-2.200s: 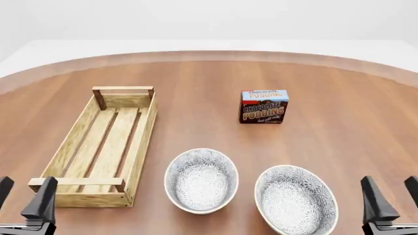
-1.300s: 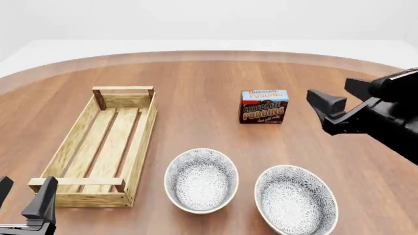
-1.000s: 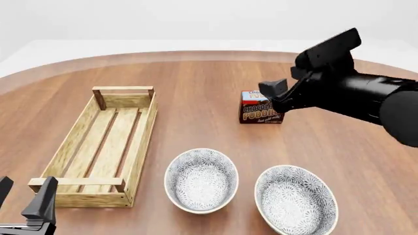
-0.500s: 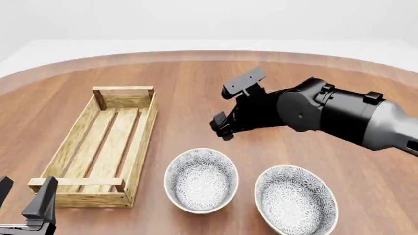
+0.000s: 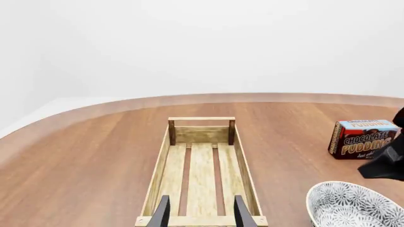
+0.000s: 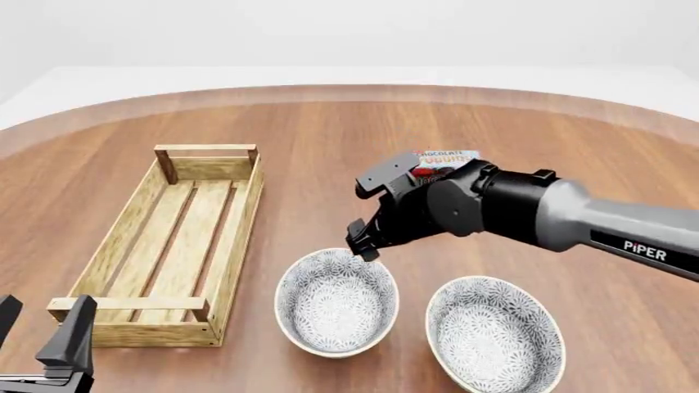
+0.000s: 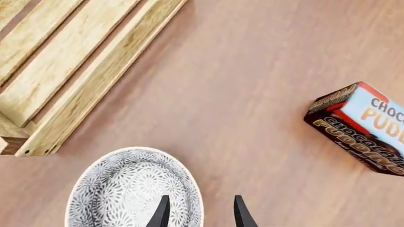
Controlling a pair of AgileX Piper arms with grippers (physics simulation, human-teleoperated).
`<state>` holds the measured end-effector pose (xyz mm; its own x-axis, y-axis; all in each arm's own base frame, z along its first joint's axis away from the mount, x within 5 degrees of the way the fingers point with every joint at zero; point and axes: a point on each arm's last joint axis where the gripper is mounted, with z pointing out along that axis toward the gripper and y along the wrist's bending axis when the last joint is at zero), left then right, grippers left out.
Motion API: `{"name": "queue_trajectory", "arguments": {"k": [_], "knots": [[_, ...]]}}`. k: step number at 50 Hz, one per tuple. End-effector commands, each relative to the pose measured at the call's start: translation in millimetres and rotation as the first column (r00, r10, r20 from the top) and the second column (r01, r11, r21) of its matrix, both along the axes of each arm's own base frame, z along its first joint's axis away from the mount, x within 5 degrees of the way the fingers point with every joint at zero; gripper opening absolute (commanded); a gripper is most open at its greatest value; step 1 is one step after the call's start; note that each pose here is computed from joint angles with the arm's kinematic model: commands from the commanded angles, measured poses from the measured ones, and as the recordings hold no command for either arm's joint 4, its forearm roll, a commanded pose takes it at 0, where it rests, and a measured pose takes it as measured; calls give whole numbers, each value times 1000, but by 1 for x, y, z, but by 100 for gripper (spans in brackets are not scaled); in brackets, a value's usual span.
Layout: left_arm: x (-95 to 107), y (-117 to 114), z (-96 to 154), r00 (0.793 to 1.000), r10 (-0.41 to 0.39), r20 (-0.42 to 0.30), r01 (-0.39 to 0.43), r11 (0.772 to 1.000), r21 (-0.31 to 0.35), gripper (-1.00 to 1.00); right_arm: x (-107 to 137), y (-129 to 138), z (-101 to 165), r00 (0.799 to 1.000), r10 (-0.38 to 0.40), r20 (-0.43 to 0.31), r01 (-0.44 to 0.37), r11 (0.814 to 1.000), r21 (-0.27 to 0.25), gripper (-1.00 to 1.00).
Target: Stack the left bowl on the right bowl and place them in the tray.
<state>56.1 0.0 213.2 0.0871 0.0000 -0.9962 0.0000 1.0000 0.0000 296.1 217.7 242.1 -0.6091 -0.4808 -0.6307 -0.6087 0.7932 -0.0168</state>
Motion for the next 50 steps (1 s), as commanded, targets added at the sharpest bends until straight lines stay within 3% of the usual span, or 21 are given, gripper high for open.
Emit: {"name": "queue_trajectory", "arguments": {"k": [1, 50], "knots": [[0, 0, 0, 1000, 0, 0, 0, 1000, 0, 100, 4, 0, -23, 999, -10, -32, 9, 1000, -22, 100], [0, 0, 0, 1000, 0, 0, 0, 1000, 0, 100, 0, 15, -79, 994, -8, -106, 3, 999, -47, 100]]}}
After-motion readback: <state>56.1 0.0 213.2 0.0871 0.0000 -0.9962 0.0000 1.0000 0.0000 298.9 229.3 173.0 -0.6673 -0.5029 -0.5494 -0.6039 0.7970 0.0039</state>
